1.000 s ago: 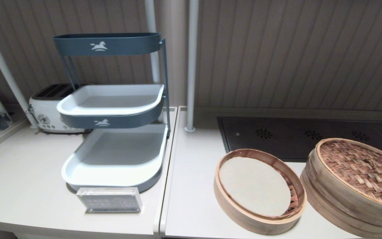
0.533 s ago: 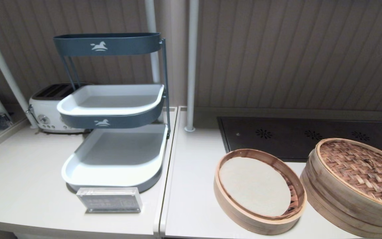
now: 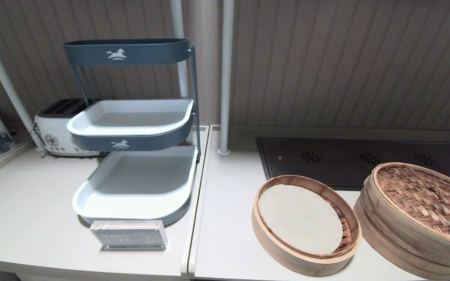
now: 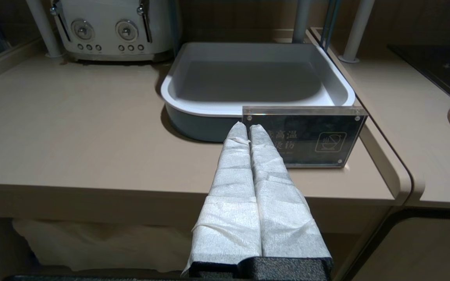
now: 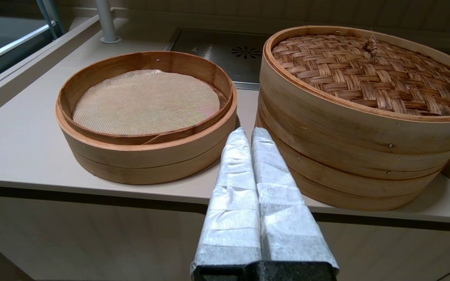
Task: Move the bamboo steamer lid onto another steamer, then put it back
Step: Pick up the steamer
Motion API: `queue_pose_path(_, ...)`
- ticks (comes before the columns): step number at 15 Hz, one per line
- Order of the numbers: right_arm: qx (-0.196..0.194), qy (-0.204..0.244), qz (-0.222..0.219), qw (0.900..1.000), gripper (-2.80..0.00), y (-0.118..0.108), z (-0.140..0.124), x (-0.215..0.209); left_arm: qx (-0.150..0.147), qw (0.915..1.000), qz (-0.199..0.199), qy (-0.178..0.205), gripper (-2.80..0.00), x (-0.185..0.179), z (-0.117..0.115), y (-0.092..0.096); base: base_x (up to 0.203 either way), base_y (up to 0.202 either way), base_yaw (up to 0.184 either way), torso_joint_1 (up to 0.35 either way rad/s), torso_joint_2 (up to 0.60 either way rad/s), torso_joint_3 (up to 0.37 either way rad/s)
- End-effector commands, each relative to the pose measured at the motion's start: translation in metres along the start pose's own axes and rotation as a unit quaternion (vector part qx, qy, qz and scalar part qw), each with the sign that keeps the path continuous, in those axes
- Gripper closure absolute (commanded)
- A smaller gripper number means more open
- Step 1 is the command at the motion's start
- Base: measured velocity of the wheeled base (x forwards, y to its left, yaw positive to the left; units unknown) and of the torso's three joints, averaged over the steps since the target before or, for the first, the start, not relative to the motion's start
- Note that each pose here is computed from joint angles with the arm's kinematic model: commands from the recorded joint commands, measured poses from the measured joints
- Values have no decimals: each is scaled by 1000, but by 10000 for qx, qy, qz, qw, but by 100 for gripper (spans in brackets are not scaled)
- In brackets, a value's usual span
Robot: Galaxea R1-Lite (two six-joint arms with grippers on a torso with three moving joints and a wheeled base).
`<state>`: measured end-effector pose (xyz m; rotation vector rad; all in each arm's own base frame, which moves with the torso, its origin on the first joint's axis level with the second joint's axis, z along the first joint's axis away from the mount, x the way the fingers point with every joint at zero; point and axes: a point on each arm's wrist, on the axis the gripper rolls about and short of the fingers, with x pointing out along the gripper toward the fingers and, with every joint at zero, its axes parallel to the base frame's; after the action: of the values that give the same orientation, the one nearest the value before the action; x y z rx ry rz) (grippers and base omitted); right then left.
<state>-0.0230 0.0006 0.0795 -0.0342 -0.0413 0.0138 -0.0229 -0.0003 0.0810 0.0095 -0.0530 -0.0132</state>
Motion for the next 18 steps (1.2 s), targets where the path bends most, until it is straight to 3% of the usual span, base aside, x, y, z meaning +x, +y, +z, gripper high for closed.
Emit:
queue_pose_path(1,2,128,8,9999,0,0,-7,2,-1,9999,-3,127,0,2,-8,0,0,0,0,0,0,0)
queue_pose_path(18,-28,130,-14,9999,0,0,-5,1,-1,9999,-3,120,0,1,-8,0,0,0,0,0,0,0)
